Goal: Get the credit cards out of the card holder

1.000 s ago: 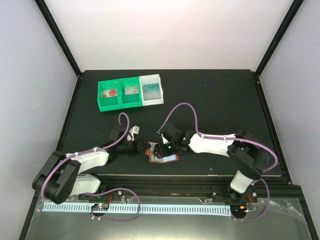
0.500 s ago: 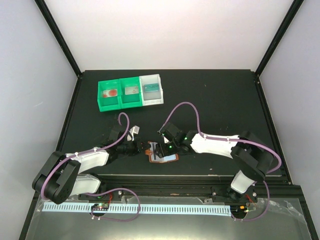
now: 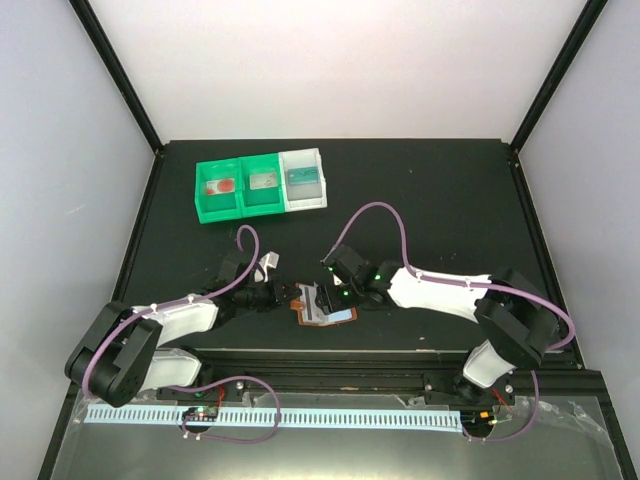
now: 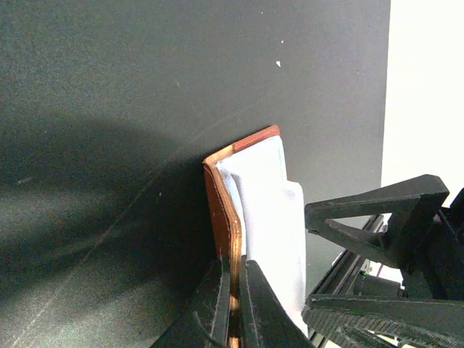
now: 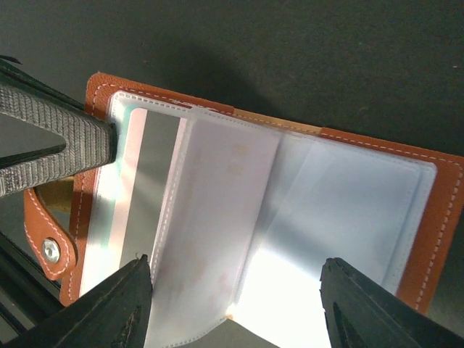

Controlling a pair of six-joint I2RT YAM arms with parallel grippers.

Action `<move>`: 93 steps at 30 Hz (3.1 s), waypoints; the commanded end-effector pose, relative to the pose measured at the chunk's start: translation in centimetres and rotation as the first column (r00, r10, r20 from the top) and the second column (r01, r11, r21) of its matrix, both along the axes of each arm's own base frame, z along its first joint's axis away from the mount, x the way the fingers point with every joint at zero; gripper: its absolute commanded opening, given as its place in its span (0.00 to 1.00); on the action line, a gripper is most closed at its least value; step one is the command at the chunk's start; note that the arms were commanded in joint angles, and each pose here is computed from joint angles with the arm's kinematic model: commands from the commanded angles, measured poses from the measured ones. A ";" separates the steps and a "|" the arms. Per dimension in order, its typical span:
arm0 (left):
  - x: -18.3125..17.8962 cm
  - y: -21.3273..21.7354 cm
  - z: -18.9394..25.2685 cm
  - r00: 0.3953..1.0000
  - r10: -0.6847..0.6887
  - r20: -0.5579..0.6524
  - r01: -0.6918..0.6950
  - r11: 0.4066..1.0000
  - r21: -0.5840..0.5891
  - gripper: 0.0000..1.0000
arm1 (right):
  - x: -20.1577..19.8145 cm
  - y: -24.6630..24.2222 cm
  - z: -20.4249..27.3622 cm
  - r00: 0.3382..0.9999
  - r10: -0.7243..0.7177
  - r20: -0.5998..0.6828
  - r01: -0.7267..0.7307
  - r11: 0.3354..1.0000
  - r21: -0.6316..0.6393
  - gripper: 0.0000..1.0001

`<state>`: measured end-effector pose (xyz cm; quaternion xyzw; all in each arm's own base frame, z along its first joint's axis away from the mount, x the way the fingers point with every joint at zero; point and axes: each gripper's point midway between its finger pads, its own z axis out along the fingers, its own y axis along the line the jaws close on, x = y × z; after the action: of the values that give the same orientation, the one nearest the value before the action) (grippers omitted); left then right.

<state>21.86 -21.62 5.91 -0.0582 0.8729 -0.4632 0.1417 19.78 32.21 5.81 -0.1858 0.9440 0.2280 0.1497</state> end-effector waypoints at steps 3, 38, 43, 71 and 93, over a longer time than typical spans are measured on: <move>0.5 -0.5 0.5 1.000 -0.012 0.028 0.012 1.000 -0.005 0.02 | 0.2 -1.9 0.1 0.999 -0.036 0.037 0.038 0.998 -0.055 0.63; 2.3 0.6 4.2 0.993 0.001 0.118 -0.017 0.992 0.128 0.47 | 1.7 -3.2 0.0 0.993 -0.092 0.071 0.095 0.994 -0.049 0.18; 1.9 -0.6 4.9 0.992 -0.021 0.125 0.010 0.996 0.084 0.49 | 2.0 -2.5 -1.1 0.995 -0.091 0.042 0.092 0.995 -0.024 0.17; 0.2 -4.3 -2.6 0.996 -0.090 -0.013 0.090 0.994 0.060 0.39 | 0.5 -4.7 -5.2 0.993 -0.115 -0.020 0.114 0.992 -0.063 0.12; 0.1 -5.0 -2.2 0.993 -0.116 -0.010 0.116 0.993 0.017 0.02 | 0.3 -4.9 -5.9 0.991 -0.126 -0.034 0.123 0.990 -0.067 0.11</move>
<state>22.19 -26.11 3.17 -0.0240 0.8863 -0.4494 0.1094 20.99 28.72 1.87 -0.1351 0.9527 0.2157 0.1660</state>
